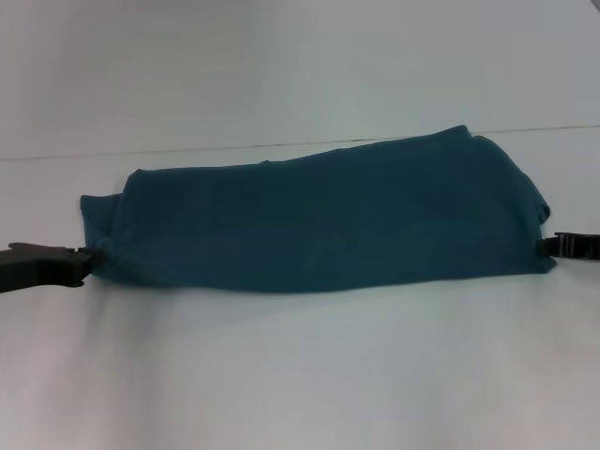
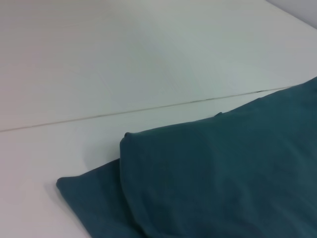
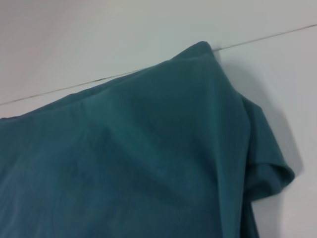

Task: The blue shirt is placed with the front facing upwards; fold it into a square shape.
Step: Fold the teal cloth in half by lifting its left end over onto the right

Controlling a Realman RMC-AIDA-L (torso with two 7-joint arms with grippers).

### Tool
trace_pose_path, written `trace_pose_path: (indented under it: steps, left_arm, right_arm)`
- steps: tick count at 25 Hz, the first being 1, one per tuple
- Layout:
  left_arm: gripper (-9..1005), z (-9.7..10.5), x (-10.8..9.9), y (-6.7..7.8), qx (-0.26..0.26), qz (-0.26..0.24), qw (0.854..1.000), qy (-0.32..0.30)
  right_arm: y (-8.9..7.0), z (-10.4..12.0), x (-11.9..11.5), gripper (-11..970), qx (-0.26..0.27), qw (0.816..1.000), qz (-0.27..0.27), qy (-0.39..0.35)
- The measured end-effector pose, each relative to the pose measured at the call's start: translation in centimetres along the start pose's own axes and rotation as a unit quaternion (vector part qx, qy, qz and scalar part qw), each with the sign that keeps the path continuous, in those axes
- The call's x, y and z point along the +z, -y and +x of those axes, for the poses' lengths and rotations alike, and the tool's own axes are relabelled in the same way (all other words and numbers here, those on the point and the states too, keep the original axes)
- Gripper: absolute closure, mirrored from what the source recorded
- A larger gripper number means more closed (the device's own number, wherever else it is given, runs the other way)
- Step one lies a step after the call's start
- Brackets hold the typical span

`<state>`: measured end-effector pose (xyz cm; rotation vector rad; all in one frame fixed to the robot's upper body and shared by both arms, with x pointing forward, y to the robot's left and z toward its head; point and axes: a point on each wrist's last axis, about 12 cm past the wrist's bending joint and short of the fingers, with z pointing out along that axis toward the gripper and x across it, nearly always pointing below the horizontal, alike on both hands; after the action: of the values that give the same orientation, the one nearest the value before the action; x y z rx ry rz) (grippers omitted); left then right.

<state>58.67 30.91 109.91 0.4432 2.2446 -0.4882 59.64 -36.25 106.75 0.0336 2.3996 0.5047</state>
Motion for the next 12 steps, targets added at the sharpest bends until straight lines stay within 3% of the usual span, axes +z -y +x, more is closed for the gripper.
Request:
trace_pose_path:
  steps: [12]
  left_arm:
    - [981,0.0,-0.5,-0.5,-0.007,-0.012,1.000,0.001]
  right_arm:
    - [0.3,1.2,-1.9,956,-0.005,1.000,-0.028,-0.011]
